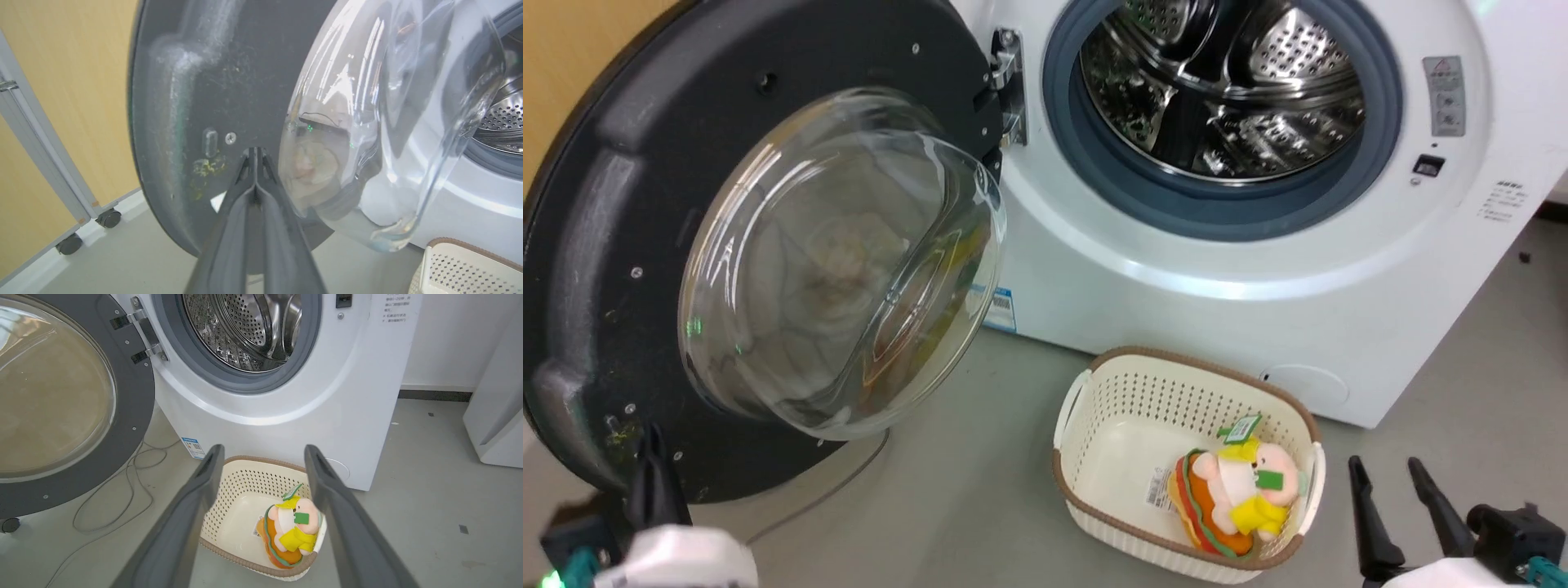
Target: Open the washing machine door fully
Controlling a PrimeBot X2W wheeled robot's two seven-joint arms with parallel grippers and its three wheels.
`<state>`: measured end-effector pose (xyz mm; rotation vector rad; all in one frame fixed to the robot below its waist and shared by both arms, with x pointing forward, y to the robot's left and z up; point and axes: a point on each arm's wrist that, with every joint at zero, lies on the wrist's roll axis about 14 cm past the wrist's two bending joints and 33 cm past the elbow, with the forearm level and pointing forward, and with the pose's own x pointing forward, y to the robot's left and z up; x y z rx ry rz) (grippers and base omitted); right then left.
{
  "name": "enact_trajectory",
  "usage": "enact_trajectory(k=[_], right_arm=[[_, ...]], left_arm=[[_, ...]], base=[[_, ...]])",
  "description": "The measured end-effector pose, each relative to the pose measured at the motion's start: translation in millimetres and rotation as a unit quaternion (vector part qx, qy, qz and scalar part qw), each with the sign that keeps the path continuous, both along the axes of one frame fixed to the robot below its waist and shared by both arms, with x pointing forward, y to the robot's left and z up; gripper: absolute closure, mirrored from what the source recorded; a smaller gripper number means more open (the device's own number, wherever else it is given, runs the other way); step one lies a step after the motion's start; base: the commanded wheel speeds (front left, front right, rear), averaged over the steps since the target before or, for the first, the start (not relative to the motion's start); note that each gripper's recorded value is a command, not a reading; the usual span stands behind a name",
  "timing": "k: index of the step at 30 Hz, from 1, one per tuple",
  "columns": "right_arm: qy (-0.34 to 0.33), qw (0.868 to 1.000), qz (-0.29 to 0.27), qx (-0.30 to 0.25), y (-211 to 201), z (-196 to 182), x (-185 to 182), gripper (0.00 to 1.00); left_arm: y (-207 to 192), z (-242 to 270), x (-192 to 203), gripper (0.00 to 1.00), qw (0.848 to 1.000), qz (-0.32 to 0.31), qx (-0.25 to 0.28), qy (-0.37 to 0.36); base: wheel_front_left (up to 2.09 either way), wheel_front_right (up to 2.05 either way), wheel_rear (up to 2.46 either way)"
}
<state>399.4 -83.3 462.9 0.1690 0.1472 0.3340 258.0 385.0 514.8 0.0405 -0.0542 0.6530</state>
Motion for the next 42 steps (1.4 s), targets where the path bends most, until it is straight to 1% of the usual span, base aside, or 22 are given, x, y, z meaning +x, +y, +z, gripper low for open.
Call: enact_trajectory(k=[2,3,5,6,7,9,11,15,17,18,23,28,34,42], right_arm=[[-0.004,1.0,0.002,0.0,1,3,-3,0.0],[-0.008,1.0,0.004,0.0,2,5,-6,0.0],[-0.01,1.0,0.004,-0.001,2,7,-7,0.0],[-0.014,1.0,0.004,-0.001,2,9,-8,0.0],[-0.016,1.0,0.004,-0.002,2,10,-9,0.0],[-0.018,1.0,0.005,-0.006,1,11,-10,0.0],[-0.022,1.0,0.006,-0.01,2,12,-11,0.0],[-0.024,1.0,0.005,-0.009,0,14,-12,0.0],[-0.039,0.999,-0.004,-0.025,-7,21,-14,0.0],[-0.039,0.999,-0.004,-0.025,-7,21,-14,0.0],[-0.053,0.998,-0.023,-0.036,-22,29,-18,0.0],[-0.068,0.995,-0.045,-0.059,-39,38,-24,0.0],[-0.075,0.992,-0.069,-0.071,-56,44,-32,0.0],[-0.069,0.99,-0.094,-0.075,-73,42,-42,0.0]], left_arm=[[-8,-7,-8,1.0,1.0,0.001,-0.014,-0.001],[-18,-15,-18,1.0,0.999,0.005,-0.034,-0.003],[-23,-19,-23,1.0,0.999,0.005,-0.042,-0.002],[-27,-23,-27,0.88,0.999,0.005,-0.049,-0.002],[-32,-25,-30,0.69,0.999,0.004,-0.054,-0.002],[-44,-31,-33,0.0,0.998,-0.007,-0.059,0.005],[-53,-37,-34,0.0,0.998,-0.019,-0.064,0.013],[-60,-35,-31,0.0,0.998,-0.038,-0.057,0.014],[-84,-35,-14,0.0,0.995,-0.089,-0.051,0.017],[-84,-35,-14,0.0,0.995,-0.089,-0.051,0.017],[-108,-29,12,0.0,0.989,-0.142,-0.047,0.008],[-134,-25,38,0.0,0.979,-0.2,-0.039,0.006],[-169,-21,70,0.0,0.963,-0.269,-0.03,0.005],[-192,-26,92,0.0,0.95,-0.311,-0.027,0.017]], base=[[0.0,0.0,0.0],[0.0,0.0,0.0],[0.0,0.0,0.0],[0.0,0.0,0.0],[0.0,0.0,0.0],[0.0,0.0,0.0],[0.0,0.0,0.0],[0.0,0.0,0.0],[0.0,0.0,0.0],[0.0,0.0,0.0],[0.0,0.0,0.0],[0.0,0.0,0.0],[0.0,0.0,0.0],[0.0,0.0,0.0]])
